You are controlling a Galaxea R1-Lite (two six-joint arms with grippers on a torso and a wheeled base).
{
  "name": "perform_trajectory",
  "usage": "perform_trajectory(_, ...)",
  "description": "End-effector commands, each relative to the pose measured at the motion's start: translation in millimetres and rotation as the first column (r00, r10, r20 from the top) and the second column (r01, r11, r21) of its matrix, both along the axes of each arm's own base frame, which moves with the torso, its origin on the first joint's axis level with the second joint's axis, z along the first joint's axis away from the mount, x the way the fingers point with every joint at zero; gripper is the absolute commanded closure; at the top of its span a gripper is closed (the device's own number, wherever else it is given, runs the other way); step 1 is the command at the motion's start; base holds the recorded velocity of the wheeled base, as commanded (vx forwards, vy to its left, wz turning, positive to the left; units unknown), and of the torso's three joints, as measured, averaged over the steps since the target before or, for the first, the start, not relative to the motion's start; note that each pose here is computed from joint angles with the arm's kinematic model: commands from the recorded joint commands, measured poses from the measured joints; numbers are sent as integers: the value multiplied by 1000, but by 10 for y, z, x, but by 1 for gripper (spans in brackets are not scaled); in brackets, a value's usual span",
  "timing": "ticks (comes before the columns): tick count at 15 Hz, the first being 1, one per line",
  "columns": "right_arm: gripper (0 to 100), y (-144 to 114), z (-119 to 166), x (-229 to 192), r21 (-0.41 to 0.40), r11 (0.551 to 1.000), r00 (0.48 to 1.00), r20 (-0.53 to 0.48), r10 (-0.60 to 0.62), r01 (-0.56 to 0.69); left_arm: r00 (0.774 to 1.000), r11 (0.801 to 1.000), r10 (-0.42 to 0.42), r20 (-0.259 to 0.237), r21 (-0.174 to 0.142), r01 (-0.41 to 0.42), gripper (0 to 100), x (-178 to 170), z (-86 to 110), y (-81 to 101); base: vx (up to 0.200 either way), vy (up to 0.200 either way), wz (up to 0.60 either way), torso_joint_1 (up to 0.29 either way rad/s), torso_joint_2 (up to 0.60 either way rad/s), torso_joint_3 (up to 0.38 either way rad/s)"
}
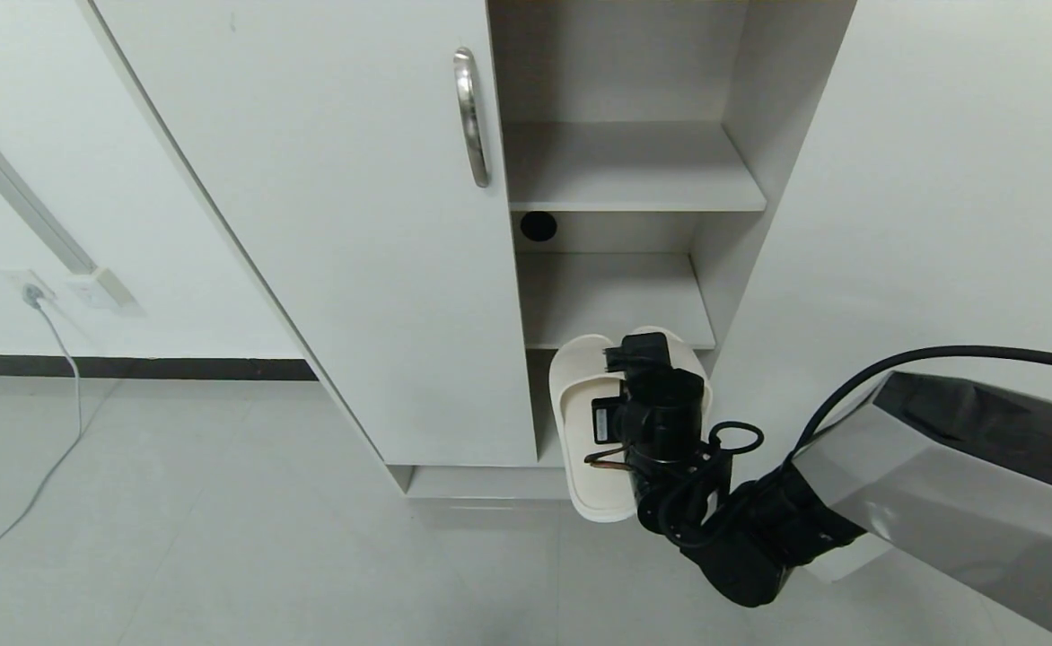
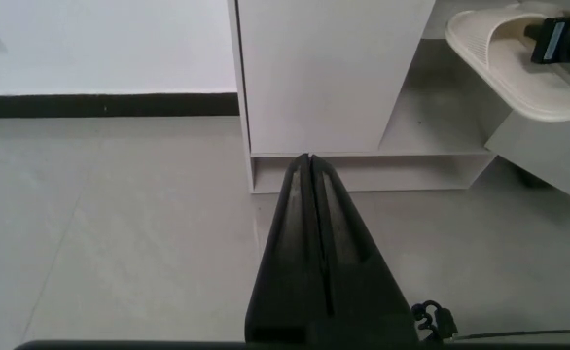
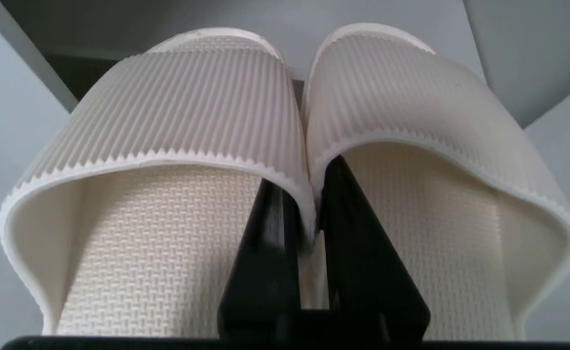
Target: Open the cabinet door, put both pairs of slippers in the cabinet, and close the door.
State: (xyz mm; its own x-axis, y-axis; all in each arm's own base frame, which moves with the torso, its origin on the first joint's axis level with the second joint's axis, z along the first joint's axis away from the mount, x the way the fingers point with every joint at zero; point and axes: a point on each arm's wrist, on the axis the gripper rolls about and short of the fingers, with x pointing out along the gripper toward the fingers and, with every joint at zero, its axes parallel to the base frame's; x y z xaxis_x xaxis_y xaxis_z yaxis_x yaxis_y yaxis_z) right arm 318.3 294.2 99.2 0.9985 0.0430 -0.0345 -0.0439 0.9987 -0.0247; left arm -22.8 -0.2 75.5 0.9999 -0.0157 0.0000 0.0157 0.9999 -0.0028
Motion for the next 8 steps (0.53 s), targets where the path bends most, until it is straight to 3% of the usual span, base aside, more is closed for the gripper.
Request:
perform_trajectory(1, 100, 1, -29, 2, -3, 1000, 1000, -4, -1, 1, 1000, 1000, -1, -2, 0, 1, 100, 1, 0, 0, 0, 0, 0, 0, 0, 0)
perform_trajectory(3, 100, -1, -25, 1, 1, 1000, 1000, 0, -1, 1, 1000, 1000, -1, -2, 0, 1, 100, 1, 0, 0, 0, 0, 0, 0, 0, 0)
perform_trajectory(8, 100, -3, -55, 8, -9, 1000, 1000, -5, -4, 4, 1000, 1000, 0, -2, 1, 0, 100, 1, 0, 0, 200, 0, 0, -1, 2, 2)
